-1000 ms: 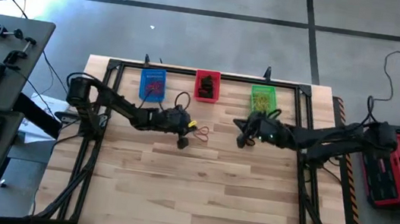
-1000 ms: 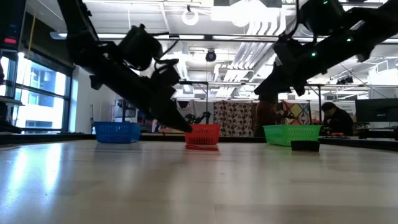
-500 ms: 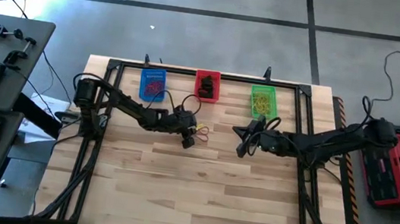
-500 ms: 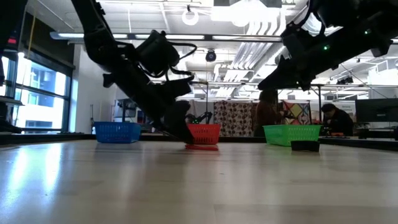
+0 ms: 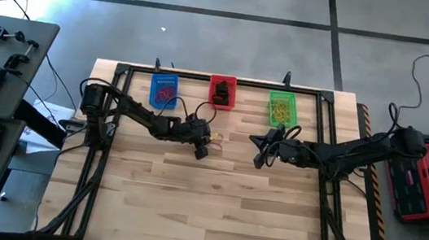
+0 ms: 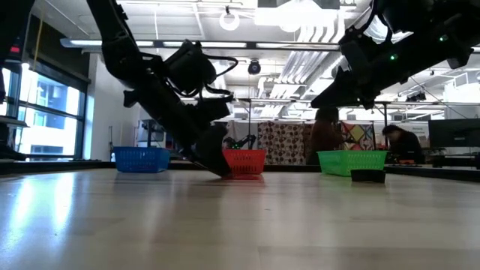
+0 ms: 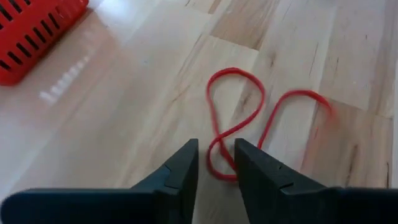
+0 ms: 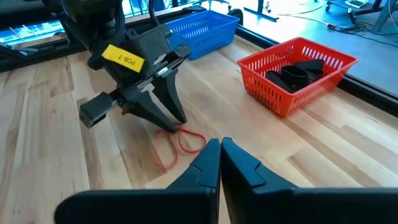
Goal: Sort rubber bands into baskets
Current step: Put the red rubber band into the blue bin
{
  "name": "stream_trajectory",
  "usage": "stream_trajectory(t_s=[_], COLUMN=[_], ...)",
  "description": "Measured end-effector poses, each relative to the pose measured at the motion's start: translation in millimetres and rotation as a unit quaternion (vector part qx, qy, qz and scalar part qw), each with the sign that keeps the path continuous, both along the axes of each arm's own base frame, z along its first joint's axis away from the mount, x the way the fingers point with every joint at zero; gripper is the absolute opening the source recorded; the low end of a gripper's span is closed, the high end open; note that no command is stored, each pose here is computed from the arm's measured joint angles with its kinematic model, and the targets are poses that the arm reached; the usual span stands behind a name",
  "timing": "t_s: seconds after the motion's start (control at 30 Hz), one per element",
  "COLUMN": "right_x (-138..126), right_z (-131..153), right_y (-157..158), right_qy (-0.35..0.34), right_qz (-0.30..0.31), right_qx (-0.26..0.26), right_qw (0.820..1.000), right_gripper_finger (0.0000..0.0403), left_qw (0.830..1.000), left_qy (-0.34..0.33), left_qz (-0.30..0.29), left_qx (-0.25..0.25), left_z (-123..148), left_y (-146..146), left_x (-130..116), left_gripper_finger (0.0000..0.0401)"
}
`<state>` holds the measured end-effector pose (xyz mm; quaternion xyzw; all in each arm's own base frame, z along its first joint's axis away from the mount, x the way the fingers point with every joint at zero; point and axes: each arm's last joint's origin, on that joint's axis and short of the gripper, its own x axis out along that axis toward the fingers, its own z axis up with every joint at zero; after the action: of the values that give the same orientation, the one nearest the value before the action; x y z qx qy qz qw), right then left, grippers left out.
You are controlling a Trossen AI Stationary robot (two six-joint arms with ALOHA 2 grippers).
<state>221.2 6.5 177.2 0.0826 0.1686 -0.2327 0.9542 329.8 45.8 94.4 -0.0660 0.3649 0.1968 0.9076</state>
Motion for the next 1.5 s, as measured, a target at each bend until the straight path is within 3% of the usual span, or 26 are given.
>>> stream_trajectory(t_s=[0.33,0.47,0.77,1.0,1.17,1.5], right_x=[0,0,0,0,0,0], right_z=[0,0,-1,-1,-1,-1], right_y=[0,0,0,0,0,0], right_qy=[0.0,0.001,0.006,0.006,0.009,0.01], right_qz=[0.0,0.0,0.0,0.001,0.004,0.004], right_qx=[0.0,0.0,0.0,-0.001,-0.007,-0.008], right_qw=[1.0,1.0,1.0,1.0,1.0,1.0], right_gripper_finger=[0.0,0.0,0.0,0.0,0.0,0.0], left_qw=[0.999,0.998,0.997,0.994,0.986,0.962], left_qy=[0.006,-0.004,-0.028,-0.074,-0.096,-0.084], left_qz=[-0.035,-0.052,-0.019,0.026,0.084,0.195], left_qx=[0.024,0.038,0.074,0.079,0.112,0.173], left_z=[3,15,46,69,86,102], left_y=[-5,-10,-13,-11,-9,5], left_x=[0,0,-16,-42,-64,-100], left_gripper_finger=[0.0007,0.0004,0.0,0.0,0.0,0.0])
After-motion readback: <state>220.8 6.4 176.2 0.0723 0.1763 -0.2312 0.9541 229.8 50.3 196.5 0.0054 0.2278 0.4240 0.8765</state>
